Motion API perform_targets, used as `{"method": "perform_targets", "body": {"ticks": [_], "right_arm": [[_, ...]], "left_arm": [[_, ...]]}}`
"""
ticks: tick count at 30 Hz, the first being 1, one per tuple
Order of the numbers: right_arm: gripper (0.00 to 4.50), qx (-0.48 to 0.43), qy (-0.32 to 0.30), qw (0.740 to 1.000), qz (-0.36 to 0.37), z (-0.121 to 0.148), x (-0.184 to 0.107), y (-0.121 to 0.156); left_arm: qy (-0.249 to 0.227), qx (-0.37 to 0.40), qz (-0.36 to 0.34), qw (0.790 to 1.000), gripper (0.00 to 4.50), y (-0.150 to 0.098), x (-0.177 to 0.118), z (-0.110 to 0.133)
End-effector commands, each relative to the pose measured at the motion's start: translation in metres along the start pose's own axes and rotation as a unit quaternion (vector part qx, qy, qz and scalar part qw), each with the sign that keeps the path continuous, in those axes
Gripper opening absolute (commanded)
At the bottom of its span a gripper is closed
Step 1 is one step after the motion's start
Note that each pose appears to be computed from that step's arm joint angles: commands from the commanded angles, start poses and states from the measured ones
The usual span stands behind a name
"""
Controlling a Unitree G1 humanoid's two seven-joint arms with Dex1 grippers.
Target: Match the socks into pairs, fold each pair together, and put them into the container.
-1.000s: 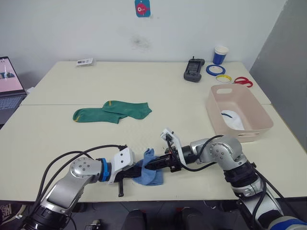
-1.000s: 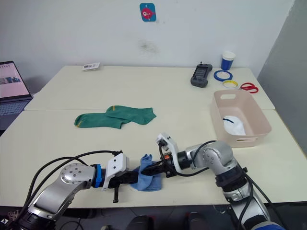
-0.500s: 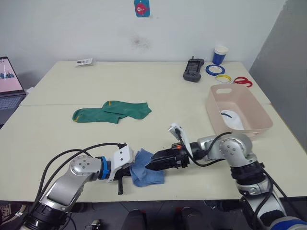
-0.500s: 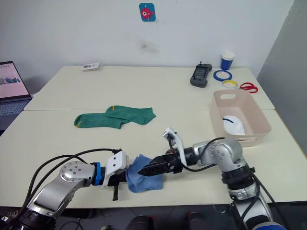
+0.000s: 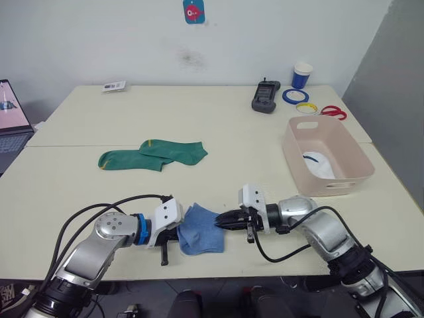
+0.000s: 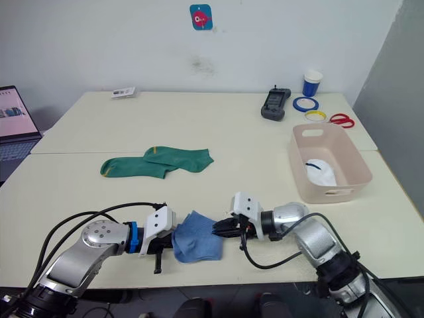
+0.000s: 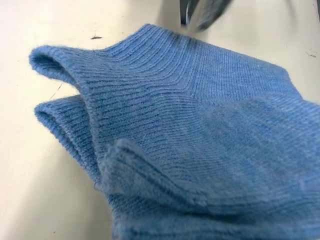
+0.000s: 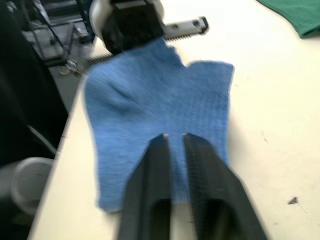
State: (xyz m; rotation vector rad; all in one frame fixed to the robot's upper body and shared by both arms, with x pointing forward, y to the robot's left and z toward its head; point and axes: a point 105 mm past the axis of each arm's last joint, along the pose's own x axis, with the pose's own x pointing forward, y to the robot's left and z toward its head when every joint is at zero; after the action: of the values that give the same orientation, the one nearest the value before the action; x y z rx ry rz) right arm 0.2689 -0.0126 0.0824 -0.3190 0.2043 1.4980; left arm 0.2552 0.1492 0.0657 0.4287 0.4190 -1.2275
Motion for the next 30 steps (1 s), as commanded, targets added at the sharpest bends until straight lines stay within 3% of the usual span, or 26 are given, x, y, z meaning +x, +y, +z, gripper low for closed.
{"method": "perform_targets", "body": {"ticks": [1,4,10,15,19,22,25,30], "right_arm": [[0.03,-0.029,0.015,0.999,0.018,-0.008,0.006,0.006],[0.03,-0.026,0.031,0.999,0.017,-0.018,0.01,0.007],[0.03,-0.017,0.022,1.0,0.006,-0.014,0.01,0.001],[0.03,-0.004,0.006,1.0,0.03,-0.003,0.005,0.008],[0.03,0.01,0.003,1.0,0.029,0.007,-0.008,0.011],[0.03,0.08,-0.015,0.997,0.017,0.016,-0.02,0.009],[0.6,0.197,-0.002,0.98,-0.014,0.013,-0.033,0.003],[2.34,0.358,0.06,0.931,-0.035,-0.004,-0.043,0.009]], "left_arm": [[0.034,-0.022,0.012,0.999,0.0,0.004,-0.008,-0.015],[0.029,-0.027,0.021,0.999,0.0,0.008,-0.02,-0.009],[0.001,-0.026,0.042,0.999,0.0,0.022,-0.062,0.025],[-0.069,-0.011,0.004,0.998,0.0,0.01,-0.062,0.064],[-0.04,-0.006,-0.014,0.999,0.0,-0.004,-0.043,0.045],[-0.015,-0.013,0.004,1.0,0.0,-0.003,-0.031,0.019],[0.017,-0.01,0.019,1.0,0.0,-0.001,-0.023,-0.006],[0.032,-0.016,0.029,0.999,0.0,0.004,-0.022,-0.025]]}}
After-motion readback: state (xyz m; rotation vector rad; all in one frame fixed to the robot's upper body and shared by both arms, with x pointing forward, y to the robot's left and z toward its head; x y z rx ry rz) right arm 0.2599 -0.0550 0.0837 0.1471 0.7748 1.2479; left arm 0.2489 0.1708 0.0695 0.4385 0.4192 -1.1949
